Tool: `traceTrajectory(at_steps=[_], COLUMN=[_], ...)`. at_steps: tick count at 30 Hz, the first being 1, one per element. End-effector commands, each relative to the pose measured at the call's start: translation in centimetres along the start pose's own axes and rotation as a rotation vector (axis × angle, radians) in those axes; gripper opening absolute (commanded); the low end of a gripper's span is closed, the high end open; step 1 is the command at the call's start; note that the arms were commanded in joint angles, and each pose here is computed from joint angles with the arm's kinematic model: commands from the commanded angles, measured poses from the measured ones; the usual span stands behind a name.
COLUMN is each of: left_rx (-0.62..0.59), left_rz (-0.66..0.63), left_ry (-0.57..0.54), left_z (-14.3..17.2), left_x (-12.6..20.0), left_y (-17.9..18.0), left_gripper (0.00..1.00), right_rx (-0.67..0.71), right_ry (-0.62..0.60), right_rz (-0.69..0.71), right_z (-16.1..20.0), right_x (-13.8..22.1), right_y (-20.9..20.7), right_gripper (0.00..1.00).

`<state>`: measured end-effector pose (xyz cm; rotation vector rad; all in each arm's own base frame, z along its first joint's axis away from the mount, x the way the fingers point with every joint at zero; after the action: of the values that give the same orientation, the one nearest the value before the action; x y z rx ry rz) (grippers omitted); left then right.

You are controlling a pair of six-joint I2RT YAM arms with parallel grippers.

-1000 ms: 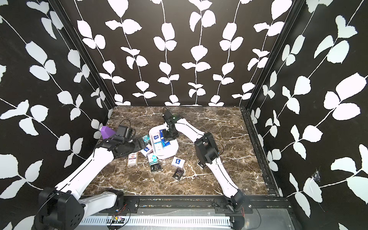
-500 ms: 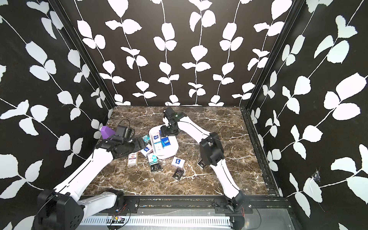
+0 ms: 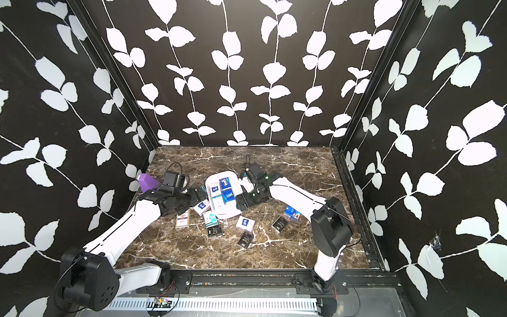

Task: Put the pocket tissues into the storage box
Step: Pick up the pocket tissues from the center of the board.

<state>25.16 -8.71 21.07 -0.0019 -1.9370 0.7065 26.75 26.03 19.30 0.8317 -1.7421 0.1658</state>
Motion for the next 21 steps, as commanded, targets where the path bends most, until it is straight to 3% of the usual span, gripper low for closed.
traceTrajectory(at_steps=[1,21], left_rx=[0.035,0.055], left_rz=[0.035,-0.021], left_ry=[0.02,-0.006], left_z=[0.2,2.1], left_x=[-0.2,2.7], left_y=[-0.2,1.6], left_gripper=[0.99,0.99], right_rx=[0.059,0.378], right_ry=[-0.031,0.135], right_rz=[0.024,0.204], right_z=[1.5,3.2], right_x=[0.1,-5.4], right_y=[-0.3,1.4], right_gripper=[0.99,0.95])
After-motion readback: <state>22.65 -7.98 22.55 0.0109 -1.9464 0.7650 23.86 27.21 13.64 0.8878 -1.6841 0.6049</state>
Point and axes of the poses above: each gripper's point midway between its finger pads, its own x axis back along the fingers, its own y axis along the line the jaws close on, z = x × y, the point moved 9 cm from there along x, back along the fingers, and after that the axes turned 2 degrees about x, right-handed, at the moved point
